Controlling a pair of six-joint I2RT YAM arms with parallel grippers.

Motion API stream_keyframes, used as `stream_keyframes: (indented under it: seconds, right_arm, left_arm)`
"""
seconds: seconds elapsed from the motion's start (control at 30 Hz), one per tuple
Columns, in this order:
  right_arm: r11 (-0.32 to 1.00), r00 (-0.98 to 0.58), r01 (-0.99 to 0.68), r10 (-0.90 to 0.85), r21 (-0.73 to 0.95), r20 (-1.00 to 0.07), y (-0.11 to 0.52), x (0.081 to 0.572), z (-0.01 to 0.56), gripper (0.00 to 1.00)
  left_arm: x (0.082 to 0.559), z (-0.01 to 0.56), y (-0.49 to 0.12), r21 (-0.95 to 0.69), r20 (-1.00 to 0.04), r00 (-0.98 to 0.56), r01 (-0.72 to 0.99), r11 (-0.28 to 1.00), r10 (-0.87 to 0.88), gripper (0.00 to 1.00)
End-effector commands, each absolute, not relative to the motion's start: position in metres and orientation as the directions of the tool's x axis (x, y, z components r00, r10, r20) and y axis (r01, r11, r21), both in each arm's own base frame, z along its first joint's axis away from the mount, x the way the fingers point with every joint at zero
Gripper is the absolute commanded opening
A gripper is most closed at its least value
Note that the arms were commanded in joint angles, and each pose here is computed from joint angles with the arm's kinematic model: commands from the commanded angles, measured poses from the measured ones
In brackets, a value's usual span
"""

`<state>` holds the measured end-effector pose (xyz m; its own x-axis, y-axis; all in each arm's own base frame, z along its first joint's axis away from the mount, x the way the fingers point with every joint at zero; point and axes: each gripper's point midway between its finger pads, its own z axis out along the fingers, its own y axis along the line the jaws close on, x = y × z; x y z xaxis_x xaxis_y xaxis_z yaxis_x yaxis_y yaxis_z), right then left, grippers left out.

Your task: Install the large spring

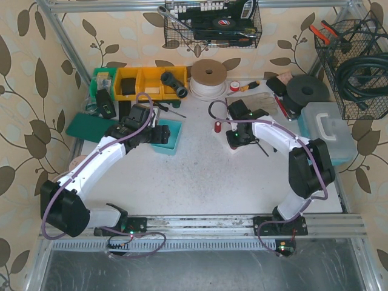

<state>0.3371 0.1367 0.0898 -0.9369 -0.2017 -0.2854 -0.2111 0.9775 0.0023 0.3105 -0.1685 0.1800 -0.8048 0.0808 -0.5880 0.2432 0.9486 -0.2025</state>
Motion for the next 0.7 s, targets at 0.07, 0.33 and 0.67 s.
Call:
stream_keyframes:
  seconds: [0.07,0.33,0.67]
  right_arm:
    - [0.981,-0.932,-0.19,-0.188,-0.021,-0.309,0.133,0.338,0.099,0.33]
    - [0.991,-0.893,-0.131,-0.114,0.01,-0.435,0.118,0.315,0.168,0.64]
    - [0.995,-0.641,0.092,0.033,-0.035,-0.767,0.059,0.301,0.21,1.0]
  left_arm:
    - [0.315,0.203,-0.166,-0.208,-0.637,-0.768,0.256,0.944,0.068,0.86]
    - [0.317,0.218,-0.157,-0.171,-0.702,-0.709,0.257,0.951,0.065,0.89]
    - [0.326,0.212,-0.132,0.042,-0.861,-0.477,0.28,0.959,0.177,0.89]
